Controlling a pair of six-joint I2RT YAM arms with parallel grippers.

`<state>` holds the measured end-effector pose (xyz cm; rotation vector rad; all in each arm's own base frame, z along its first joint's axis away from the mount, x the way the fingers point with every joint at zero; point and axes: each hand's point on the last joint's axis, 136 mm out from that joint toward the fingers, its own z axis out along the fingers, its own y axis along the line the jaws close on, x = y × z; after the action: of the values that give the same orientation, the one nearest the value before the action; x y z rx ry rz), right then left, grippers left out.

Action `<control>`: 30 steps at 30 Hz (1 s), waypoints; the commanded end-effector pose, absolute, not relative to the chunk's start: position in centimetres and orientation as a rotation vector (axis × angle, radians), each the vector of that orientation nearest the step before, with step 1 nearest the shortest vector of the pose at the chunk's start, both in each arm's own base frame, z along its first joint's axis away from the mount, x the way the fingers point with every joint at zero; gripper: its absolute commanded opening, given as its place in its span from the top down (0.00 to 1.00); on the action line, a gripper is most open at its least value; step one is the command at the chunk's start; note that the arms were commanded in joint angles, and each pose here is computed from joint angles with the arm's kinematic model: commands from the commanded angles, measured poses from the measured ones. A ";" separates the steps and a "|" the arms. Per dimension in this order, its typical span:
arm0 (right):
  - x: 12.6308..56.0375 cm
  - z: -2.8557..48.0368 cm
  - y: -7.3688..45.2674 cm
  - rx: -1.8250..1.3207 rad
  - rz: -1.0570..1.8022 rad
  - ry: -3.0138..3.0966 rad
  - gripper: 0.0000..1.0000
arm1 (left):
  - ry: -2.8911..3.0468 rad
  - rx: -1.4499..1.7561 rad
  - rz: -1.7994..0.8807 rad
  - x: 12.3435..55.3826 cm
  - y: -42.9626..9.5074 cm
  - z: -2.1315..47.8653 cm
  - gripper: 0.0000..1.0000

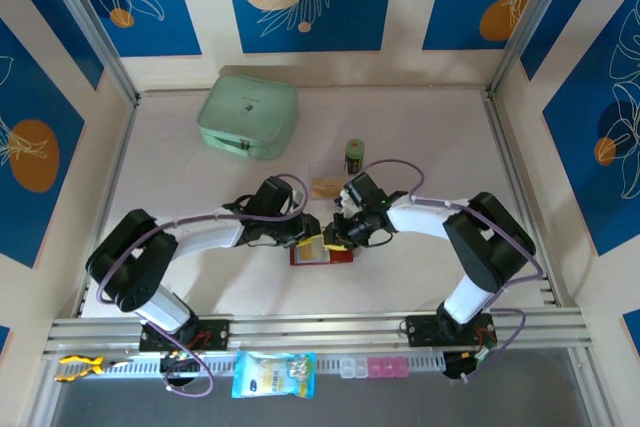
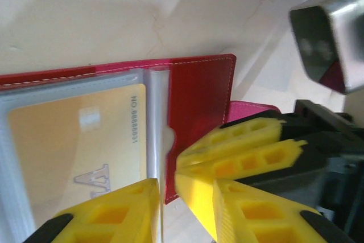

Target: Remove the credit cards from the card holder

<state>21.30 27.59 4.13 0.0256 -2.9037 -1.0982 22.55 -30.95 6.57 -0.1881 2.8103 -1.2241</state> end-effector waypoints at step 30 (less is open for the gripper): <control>21.0 10.1 21.7 -0.185 -1.221 -2.982 0.80 | 2.830 0.005 -1.123 23.7 -34.4 8.4 0.47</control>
<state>21.60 20.79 10.14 -0.1978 -3.0338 -1.1976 23.44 -36.05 7.34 -0.0151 2.8558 -1.1927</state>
